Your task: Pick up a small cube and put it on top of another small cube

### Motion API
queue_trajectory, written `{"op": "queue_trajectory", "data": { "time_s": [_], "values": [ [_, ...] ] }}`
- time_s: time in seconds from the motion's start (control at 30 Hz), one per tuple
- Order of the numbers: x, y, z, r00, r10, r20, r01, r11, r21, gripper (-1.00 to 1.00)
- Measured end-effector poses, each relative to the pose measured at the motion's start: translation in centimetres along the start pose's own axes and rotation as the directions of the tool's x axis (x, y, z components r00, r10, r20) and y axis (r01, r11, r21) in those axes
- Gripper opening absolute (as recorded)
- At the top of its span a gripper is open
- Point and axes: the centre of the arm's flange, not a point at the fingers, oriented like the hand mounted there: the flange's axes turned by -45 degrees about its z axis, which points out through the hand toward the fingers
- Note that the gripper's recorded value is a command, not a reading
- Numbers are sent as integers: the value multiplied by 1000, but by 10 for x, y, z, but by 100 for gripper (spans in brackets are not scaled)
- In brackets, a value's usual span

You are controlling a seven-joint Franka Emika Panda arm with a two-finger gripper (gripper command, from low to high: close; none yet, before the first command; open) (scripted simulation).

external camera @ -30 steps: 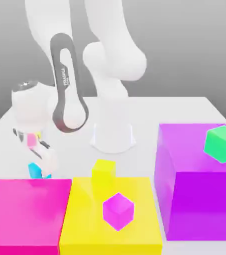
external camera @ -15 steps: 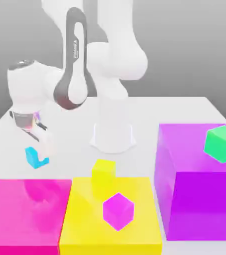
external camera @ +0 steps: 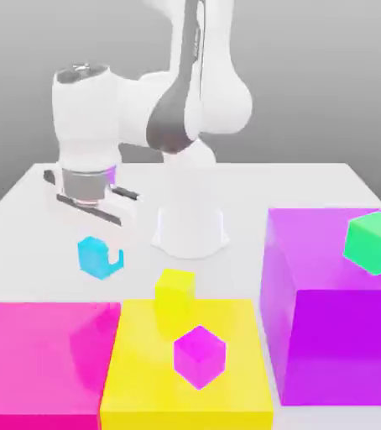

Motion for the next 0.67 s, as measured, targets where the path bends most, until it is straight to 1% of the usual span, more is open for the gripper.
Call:
{"op": "queue_trajectory", "data": {
  "time_s": [0.37,0.57,0.6,0.67],
  "values": [
    [-40,-91,-49,987,-161,-1,161,987,21,-100],
    [-43,-97,3,985,-171,-1,171,985,20,-100],
    [-43,-97,9,985,-171,-1,171,985,19,100],
    [-43,-97,9,985,-171,-1,171,985,19,100]
  ]
}}
